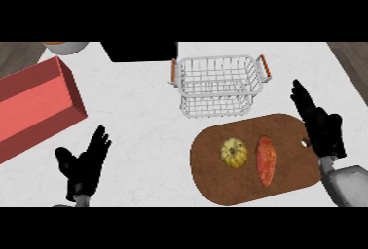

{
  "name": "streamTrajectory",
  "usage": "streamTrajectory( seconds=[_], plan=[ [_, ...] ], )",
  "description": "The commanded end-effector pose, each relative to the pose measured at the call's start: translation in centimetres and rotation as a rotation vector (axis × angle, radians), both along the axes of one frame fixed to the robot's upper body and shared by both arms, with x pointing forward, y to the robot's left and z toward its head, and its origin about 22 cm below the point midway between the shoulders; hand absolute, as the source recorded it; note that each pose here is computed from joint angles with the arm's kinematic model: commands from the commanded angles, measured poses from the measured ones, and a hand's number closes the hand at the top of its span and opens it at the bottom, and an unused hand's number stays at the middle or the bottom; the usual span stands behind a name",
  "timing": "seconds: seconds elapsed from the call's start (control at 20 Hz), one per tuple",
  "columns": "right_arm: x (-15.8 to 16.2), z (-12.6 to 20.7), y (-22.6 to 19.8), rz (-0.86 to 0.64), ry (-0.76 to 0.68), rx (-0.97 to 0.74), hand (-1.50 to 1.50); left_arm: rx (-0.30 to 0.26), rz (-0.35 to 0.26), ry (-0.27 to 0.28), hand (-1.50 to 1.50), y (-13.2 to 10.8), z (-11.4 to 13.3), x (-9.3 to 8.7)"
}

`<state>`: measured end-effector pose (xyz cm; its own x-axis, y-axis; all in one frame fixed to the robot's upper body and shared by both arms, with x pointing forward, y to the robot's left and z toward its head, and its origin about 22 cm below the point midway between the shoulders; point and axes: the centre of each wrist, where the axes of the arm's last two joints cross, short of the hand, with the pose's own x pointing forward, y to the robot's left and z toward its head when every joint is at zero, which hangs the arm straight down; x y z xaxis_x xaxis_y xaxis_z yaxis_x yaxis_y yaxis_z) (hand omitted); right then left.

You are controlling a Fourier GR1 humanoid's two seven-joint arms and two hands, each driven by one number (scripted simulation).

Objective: Pick the sweet potato from the cutting board and place it in the tiered basket

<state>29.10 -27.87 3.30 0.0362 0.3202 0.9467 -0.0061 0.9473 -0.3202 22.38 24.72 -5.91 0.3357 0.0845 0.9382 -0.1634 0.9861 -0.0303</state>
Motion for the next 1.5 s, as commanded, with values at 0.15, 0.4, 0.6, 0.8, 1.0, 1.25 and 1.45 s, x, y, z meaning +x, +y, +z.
streamTrajectory(
  seconds=[0.15,0.4,0.6,0.8,1.0,1.25,1.45],
  plan=[
    [0.8,3.6,-2.9,0.107,-0.279,0.454,1.50,0.194,-0.063,-0.296,0.00,0.2,4.6,3.0],
    [-0.5,-0.7,-7.3,-0.032,-0.169,0.728,-1.50,0.245,-0.102,-0.446,0.00,-2.2,7.6,4.7],
    [-1.8,-1.7,-6.3,0.326,-0.177,0.992,-1.50,0.253,-0.103,-0.421,0.00,-2.0,7.4,4.7],
    [-5.3,0.0,-15.0,0.471,-0.244,0.879,-1.50,0.246,-0.106,-0.419,0.00,-3.4,7.4,4.4],
    [-7.3,3.7,-19.3,0.539,-0.170,0.561,-1.50,0.266,-0.098,-0.427,0.00,-2.8,7.9,4.2],
    [-5.9,14.2,-20.3,0.657,-0.131,0.050,-1.50,0.264,-0.085,-0.428,0.00,-3.3,8.0,5.0],
    [-5.4,19.0,-15.5,0.692,-0.160,-0.284,-1.50,0.261,-0.103,-0.428,0.00,-3.2,8.8,5.3]
  ],
)
